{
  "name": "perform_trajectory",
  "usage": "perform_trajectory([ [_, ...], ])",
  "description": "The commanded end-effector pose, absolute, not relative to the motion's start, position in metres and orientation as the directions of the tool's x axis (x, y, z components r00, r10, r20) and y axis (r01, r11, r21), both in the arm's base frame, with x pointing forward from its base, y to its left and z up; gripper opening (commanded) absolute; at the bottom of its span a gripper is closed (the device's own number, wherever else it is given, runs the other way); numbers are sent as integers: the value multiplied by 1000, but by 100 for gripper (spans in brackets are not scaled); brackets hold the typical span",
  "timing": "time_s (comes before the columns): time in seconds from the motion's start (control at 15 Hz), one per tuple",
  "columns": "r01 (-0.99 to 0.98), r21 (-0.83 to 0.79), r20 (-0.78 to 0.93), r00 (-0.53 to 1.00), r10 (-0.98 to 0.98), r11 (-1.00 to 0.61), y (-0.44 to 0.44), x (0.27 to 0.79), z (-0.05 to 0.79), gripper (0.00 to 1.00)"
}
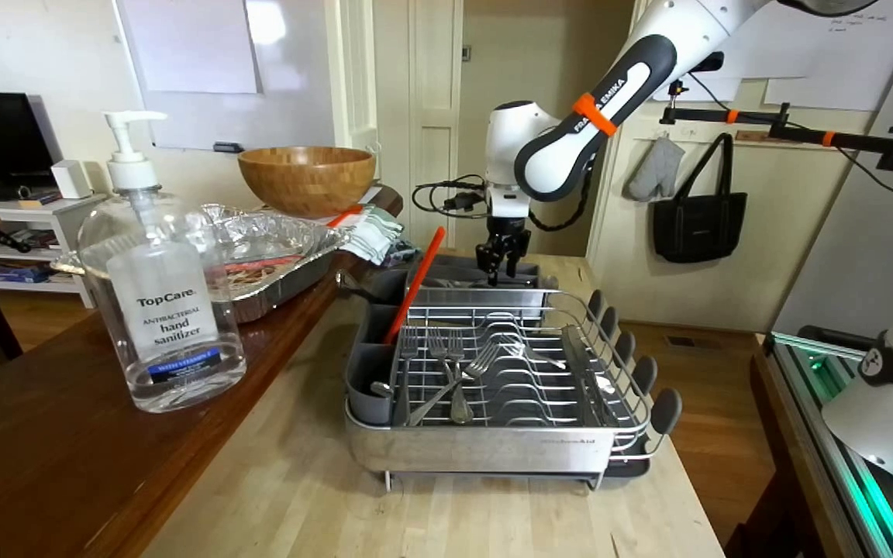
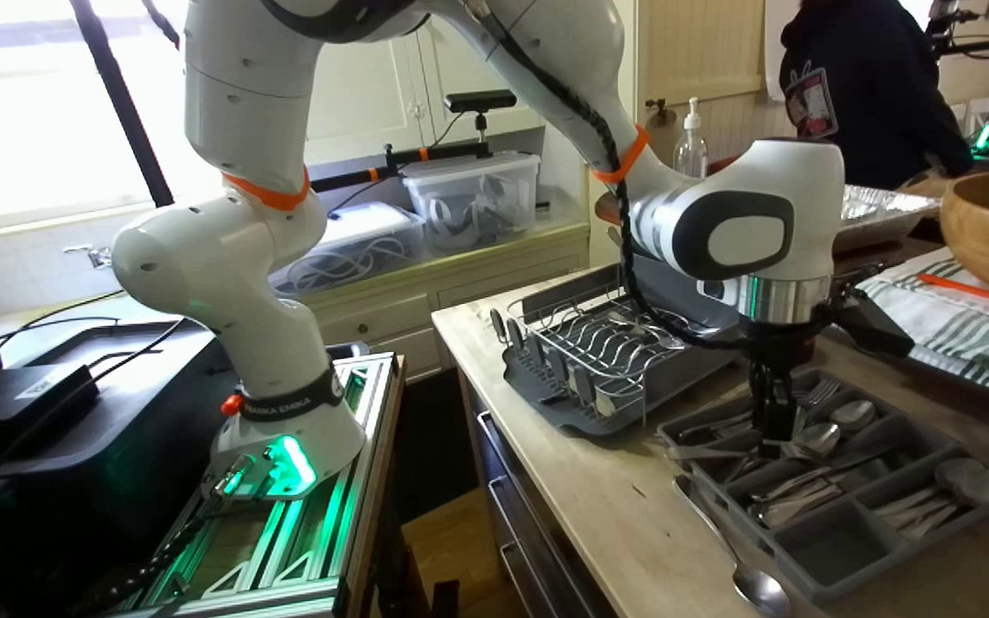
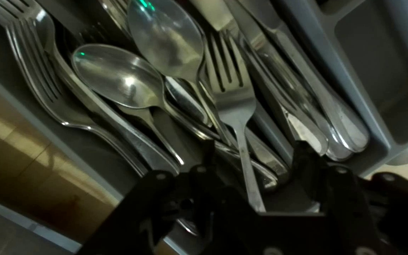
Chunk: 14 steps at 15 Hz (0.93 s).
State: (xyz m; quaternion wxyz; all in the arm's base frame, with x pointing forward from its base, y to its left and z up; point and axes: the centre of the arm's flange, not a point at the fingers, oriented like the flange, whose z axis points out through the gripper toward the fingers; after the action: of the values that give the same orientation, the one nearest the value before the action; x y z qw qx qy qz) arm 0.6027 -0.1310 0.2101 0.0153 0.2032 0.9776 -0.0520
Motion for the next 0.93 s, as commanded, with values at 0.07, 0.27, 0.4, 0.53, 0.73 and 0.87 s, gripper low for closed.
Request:
perform_trajectory([
  [0.07,395,-104,-43,-919,393,913,-131,596,204,57],
  [0.27,403,-109,-38,-915,401,909,-136,597,199,52],
  [0.4,402,-114,-37,-916,401,908,-137,598,198,51],
  [0.53,398,-120,-36,-917,397,909,-137,600,197,50],
  [0.73,387,-127,-30,-922,386,913,-134,600,193,47],
  [0.87,380,-128,-28,-925,379,916,-131,600,192,46],
])
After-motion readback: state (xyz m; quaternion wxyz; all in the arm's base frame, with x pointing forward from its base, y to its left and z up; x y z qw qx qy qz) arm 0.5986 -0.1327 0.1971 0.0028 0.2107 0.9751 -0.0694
